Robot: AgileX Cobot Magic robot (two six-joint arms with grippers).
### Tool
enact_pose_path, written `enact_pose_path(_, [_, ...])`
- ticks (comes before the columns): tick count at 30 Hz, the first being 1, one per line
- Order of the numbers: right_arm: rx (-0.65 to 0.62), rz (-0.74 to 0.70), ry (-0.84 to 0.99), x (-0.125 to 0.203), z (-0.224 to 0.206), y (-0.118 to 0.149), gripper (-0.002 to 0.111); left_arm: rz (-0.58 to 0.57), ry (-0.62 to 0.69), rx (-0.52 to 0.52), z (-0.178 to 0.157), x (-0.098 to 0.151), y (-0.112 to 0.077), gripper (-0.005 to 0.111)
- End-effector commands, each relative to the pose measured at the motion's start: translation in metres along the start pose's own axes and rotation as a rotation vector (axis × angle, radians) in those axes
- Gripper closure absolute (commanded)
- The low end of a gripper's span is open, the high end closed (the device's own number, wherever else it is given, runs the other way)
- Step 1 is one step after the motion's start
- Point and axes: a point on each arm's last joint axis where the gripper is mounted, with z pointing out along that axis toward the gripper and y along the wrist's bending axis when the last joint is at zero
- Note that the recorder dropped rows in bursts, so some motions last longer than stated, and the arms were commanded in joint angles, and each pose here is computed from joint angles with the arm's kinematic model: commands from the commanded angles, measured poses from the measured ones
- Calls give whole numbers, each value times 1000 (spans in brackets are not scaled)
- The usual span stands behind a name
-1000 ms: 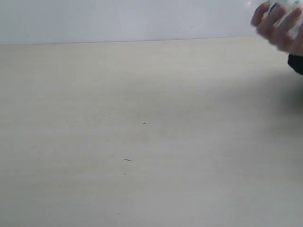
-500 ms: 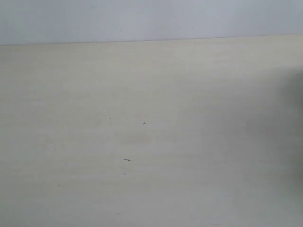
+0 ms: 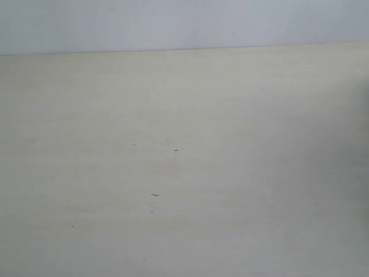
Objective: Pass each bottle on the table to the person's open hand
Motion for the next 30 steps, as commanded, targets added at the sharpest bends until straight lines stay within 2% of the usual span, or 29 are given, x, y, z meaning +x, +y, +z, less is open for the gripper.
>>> enact_pose_path(1, [2, -8, -3, 1, 0, 0, 108, -3, -12, -1, 0, 0, 0, 97])
enact_pose_path(10, [7, -8, -3, 1, 0, 0, 108, -3, -12, -1, 0, 0, 0, 97])
enact_pose_path(17, [161, -33, -56, 1, -8, -5, 108, -3, -12, -1, 0, 0, 0, 97])
enact_pose_path(22, [195, -23, -285, 6, -3, -3, 108, -3, -12, -1, 0, 0, 0, 97])
enact_pose_path(24, [225, -11, -310, 21, 7, -6, 108, -3, -12, -1, 0, 0, 0, 97])
enact_pose_path(25, [264, -8, -263, 37, 14, -10, 108, -3, -12, -1, 0, 0, 0, 97])
enact_pose_path(28, [313, -9, -226, 57, 22, -15, 108, -3, -12, -1, 0, 0, 0, 97])
enact_pose_path(30, [325, -3, -196, 90, 33, -21, 108, -3, -12, -1, 0, 0, 0, 97])
